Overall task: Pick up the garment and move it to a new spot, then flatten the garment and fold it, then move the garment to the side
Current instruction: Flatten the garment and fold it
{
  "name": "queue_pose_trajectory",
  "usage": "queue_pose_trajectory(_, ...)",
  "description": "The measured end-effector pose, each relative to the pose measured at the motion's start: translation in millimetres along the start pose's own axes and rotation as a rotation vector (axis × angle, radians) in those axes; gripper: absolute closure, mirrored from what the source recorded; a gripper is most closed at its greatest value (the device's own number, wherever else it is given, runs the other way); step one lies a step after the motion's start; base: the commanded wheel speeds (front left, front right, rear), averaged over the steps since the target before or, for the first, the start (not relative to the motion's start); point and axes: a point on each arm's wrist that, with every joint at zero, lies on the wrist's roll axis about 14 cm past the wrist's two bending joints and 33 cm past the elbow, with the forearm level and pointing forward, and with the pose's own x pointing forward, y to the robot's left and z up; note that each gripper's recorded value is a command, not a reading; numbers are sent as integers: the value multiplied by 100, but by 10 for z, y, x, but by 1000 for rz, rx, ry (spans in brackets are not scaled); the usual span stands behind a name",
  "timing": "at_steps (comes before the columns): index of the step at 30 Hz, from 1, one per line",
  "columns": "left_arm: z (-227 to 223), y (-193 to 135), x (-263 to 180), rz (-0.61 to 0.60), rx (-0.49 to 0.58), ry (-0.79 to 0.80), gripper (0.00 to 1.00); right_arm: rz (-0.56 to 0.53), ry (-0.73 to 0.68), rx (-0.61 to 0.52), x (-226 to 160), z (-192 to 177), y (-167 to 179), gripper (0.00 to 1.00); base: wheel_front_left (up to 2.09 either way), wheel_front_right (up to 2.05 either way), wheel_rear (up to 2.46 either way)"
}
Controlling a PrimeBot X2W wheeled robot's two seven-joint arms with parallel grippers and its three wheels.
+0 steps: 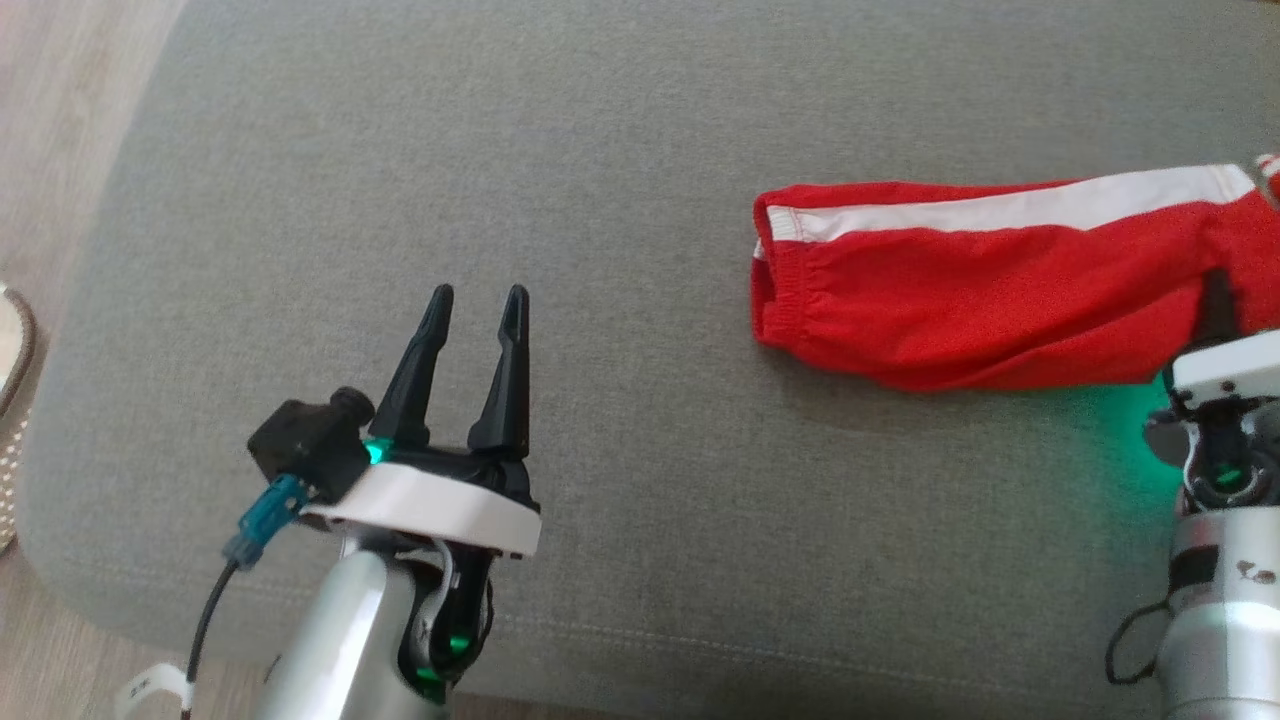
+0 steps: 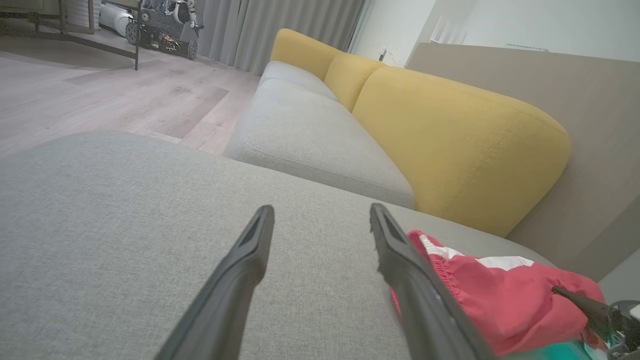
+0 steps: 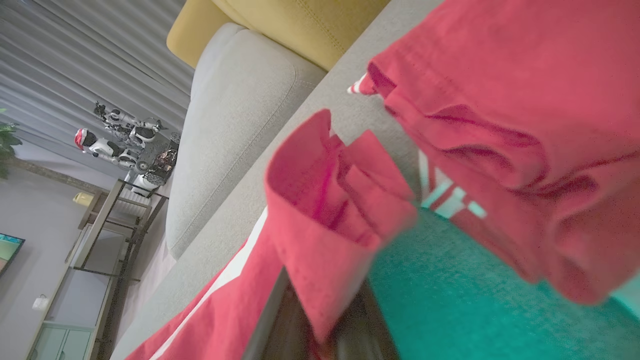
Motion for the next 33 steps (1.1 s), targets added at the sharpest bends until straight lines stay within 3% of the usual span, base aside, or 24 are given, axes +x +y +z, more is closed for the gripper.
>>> queue_pose_trajectory(12, -43, -77, -29, -30, -2, 12, 0, 42, 6, -103, -100, -50, 129, 100, 0, 0, 0)
queue_pose_trajectory(20, 73, 31, -82, 11, -35, -18, 0, 195, 7, -146, -133, -169, 669, 100, 0, 0, 0)
queue_pose_trajectory(27, 114, 153, -186, 48, -27, -28, 0, 402, 46, -206, -307, -402, 1330, 100, 0, 0, 0)
queue_pose_trajectory(33, 94, 167, -236, 56, -28, -21, 0, 469, 114, -207, -451, -681, 1467, 100, 0, 0, 0)
